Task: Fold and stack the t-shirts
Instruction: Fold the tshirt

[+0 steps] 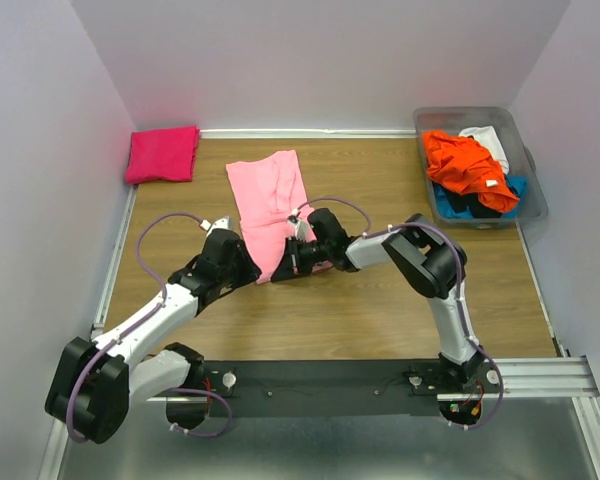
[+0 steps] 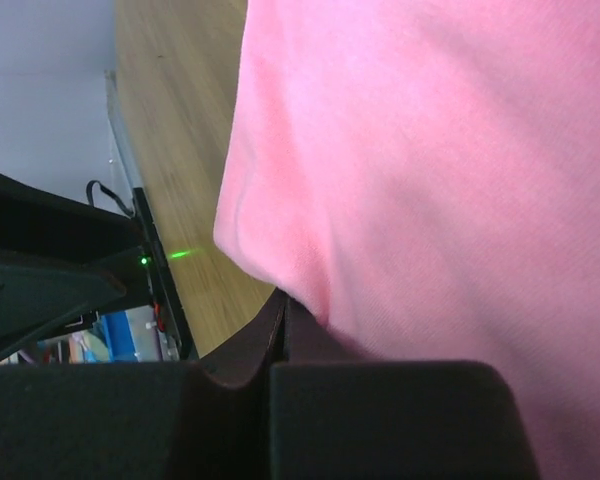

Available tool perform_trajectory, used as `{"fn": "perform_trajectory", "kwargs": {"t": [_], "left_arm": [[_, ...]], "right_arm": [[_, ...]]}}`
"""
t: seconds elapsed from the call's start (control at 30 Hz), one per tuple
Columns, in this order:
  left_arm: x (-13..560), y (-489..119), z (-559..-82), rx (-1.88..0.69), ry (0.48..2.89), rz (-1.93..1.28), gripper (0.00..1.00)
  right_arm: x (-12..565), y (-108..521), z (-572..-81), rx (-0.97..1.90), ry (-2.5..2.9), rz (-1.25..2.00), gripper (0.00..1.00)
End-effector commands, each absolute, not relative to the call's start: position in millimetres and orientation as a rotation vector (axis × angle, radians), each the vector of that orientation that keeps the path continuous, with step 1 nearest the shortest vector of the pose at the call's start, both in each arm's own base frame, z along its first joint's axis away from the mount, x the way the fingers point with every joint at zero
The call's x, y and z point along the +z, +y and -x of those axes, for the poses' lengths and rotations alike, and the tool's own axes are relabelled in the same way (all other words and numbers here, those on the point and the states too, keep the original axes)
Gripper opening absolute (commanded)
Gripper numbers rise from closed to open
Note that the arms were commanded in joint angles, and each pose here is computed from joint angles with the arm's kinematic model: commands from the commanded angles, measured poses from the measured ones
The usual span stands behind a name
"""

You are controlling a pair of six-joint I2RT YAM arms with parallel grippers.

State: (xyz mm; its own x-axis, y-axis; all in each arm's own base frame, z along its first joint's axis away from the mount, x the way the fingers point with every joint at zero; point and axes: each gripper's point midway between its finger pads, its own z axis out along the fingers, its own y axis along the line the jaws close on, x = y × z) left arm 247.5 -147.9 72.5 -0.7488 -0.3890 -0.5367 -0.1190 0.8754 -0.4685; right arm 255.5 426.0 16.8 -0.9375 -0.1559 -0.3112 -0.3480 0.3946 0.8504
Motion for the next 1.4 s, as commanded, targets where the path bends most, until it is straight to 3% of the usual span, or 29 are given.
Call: {"fn": "perform_trajectory", "kwargs": {"t": [0.0,0.17,0.27,0.6,0.93,1.13,1.3,1.37], "left_arm": [[83,-151,-248,-0.566,2.366,0.375,0.38],[90,-154,-254,-0.571,2.351,0.369,0.37],[88,-157,-258,-0.569,2.36,0.354,0.31],[42,-161,-257,-0.49,2.488,0.344,0.09],[-1,-164,-240,-0.417,2.66,0.311,0.03],[17,-175,-222,-0.533,2.666,0.276,0.02],[34,-162,-216,-0.464,2.666,0.272,0.0],[44,-164,-216,-0.479,2.656,0.267,0.03]], "right_arm": [[34,421,-264,1.467,2.461,0.441,0.03],[73,416,-264,1.484,2.373,0.532,0.04],[79,402,-262,1.541,2.365,0.559,0.04],[16,322,-284,1.467,2.496,0.389,0.04],[-26,276,-273,1.351,2.635,0.192,0.04],[-26,253,-245,1.253,2.75,0.042,0.04],[-11,239,-227,1.194,2.751,-0.003,0.04],[0,239,-230,1.186,2.722,0.019,0.09]]}}
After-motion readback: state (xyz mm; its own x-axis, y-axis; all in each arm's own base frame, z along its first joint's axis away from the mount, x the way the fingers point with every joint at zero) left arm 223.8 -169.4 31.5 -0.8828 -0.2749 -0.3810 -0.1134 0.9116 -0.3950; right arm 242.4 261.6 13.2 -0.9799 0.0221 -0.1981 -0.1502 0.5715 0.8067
